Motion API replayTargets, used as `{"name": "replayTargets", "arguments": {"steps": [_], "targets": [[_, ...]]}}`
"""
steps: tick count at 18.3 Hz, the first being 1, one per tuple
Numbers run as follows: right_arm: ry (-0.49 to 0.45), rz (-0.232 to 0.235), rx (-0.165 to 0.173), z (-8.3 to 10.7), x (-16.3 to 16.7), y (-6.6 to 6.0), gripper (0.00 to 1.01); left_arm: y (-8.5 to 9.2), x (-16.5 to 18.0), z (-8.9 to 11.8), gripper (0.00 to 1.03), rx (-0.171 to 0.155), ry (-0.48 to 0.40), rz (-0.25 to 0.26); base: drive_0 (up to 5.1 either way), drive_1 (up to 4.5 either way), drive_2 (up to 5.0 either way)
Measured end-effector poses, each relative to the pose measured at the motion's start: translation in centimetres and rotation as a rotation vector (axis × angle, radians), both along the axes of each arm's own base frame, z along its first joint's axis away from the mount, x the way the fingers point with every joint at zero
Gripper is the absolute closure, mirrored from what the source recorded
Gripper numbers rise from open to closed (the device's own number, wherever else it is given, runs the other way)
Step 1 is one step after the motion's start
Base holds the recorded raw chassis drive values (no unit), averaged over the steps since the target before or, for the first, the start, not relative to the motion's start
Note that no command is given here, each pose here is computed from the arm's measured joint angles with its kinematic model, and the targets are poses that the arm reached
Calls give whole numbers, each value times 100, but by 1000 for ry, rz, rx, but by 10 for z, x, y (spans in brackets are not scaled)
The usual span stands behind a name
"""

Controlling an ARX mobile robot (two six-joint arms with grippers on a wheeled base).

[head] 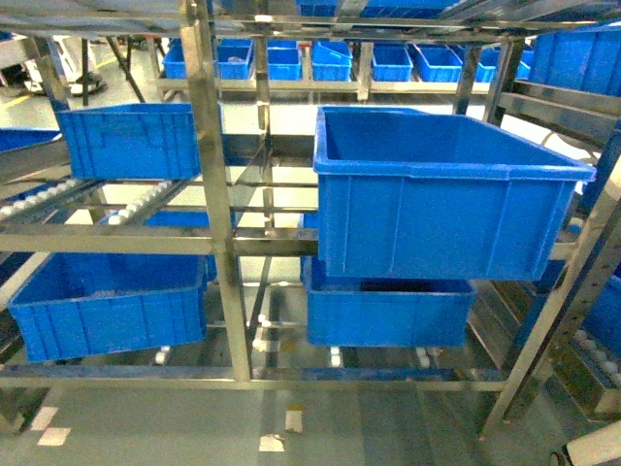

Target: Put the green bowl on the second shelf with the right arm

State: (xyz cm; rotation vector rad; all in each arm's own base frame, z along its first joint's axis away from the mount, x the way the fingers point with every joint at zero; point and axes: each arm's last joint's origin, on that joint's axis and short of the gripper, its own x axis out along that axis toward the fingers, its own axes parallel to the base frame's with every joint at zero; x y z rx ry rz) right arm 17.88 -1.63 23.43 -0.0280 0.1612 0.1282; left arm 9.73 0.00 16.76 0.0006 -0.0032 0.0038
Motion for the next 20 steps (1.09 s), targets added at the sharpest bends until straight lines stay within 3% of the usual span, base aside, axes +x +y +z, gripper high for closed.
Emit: {"name": "replayTargets", "arguments": {"steps": [2,20], "targets": [[5,2,1,-1,0,0,99,0,0,0,5,0,-1,-1,-494,247,247],[2,2,1,0,0,0,99,0,0,0,5,0,-2,-3,-4,420,-428]]}}
